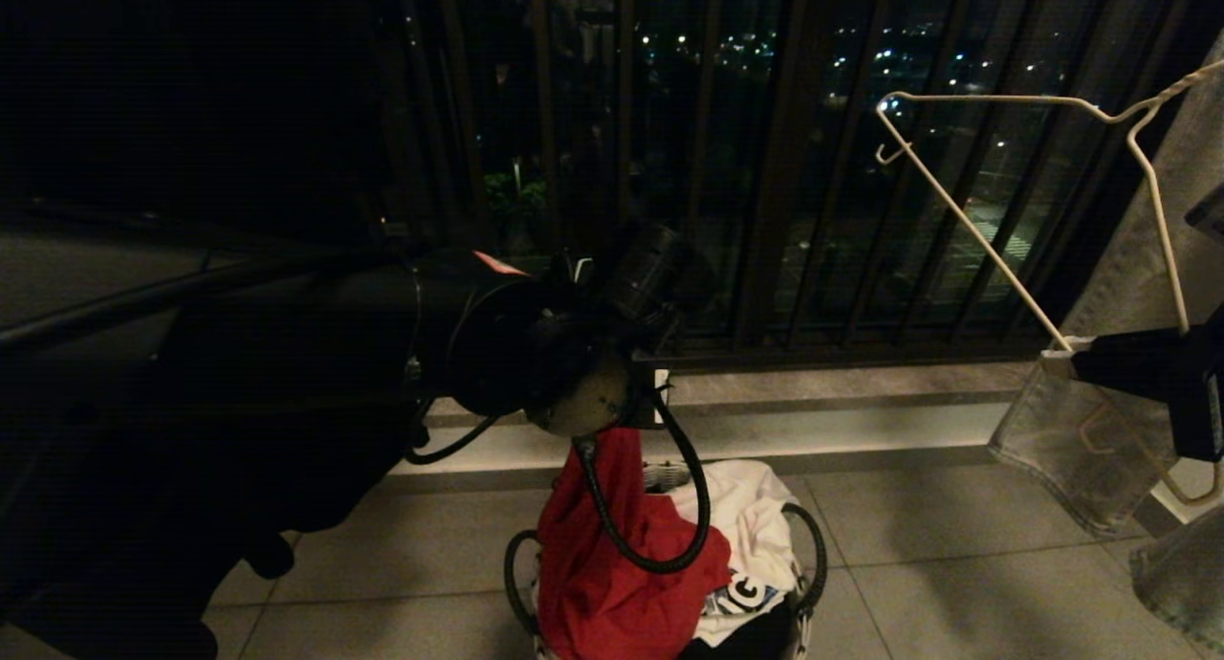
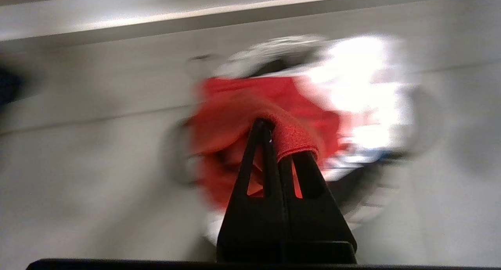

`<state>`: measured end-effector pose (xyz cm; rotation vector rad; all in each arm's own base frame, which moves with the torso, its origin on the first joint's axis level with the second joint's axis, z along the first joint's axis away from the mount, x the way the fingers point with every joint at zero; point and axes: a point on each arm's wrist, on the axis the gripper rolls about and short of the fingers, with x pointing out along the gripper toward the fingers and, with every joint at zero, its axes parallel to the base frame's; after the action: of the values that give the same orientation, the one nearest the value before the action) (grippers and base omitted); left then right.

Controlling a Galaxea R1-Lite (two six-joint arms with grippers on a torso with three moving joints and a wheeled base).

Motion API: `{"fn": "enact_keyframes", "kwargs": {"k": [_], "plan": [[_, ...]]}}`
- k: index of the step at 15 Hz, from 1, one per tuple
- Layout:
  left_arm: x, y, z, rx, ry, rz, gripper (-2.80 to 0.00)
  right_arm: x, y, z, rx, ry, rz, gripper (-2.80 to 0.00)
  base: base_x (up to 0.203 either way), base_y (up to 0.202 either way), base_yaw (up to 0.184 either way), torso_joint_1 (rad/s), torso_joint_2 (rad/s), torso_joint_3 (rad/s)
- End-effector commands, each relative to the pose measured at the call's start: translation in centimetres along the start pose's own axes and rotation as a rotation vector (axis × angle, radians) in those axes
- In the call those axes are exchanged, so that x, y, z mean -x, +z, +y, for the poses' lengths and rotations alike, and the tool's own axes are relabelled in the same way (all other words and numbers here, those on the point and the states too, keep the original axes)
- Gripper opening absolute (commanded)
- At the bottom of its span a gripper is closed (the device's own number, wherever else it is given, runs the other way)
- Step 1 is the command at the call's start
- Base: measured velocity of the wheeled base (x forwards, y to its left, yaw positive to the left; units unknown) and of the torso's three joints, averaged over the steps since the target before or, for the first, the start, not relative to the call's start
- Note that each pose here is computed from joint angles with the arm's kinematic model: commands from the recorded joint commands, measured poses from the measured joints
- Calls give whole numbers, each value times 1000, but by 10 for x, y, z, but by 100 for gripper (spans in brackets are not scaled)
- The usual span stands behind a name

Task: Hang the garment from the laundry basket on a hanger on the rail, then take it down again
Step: Hang the clothes on the clothes rack

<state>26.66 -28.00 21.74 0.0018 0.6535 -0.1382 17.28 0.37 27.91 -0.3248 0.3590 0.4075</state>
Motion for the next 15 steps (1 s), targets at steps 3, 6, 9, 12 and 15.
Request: {"fn": "enact_keyframes", "kwargs": {"k": [3,6,9,12,15], "plan": [[3,-15,16,-91,231,27,-280,13,4,-1,5,-37,-33,-280,0,0,0,0,0,0],[34,-24,-9,-144,110,4,-280,26,5,-1,8,-69,-63,-280,0,0,0,0,0,0],[10,-36,-26,-199,52,50,-280,29,6,-1,9,-66,-77,-280,0,0,0,0,0,0],[-21,-30,-27,-167,144,16,-280,29,4,1,11,-21,-82,-280,0,0,0,0,0,0],[6,8,2,-43,137,-67,-280,18,-1,4,7,59,-51,-280,0,0,0,0,0,0]]}}
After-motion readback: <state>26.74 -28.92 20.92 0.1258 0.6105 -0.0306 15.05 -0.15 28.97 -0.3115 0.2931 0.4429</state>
